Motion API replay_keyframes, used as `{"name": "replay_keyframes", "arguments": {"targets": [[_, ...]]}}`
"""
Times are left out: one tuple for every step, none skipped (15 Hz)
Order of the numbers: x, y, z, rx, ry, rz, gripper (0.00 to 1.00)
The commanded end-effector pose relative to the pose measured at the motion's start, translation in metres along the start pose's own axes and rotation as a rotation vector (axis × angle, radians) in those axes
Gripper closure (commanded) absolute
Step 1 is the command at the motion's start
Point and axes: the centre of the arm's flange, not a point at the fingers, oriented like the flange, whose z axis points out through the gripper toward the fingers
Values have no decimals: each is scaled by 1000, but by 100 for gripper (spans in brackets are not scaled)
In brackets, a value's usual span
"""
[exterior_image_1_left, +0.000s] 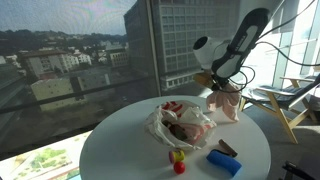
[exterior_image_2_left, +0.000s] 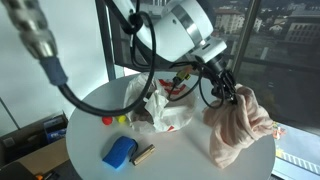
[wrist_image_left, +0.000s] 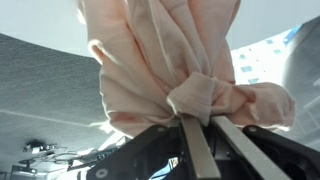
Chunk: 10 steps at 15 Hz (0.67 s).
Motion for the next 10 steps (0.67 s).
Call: {"name": "replay_keyframes", "arguments": {"targets": [[39, 13, -86, 158, -65, 59, 97], [44, 13, -107, 210, -81, 64, 97], [45, 15, -130, 260, -97, 59, 97], [46, 18, -151, 313, -109, 55, 97], [42, 22, -173, 370, -116, 35, 97], [40, 25, -194, 427, -131, 19, 97], [33, 31, -216, 474, -155, -16, 97], [25, 37, -233, 512, -183, -49, 97], [16, 54, -257, 545, -216, -78, 97], [3, 63, -271, 574, -248, -113, 97]]}}
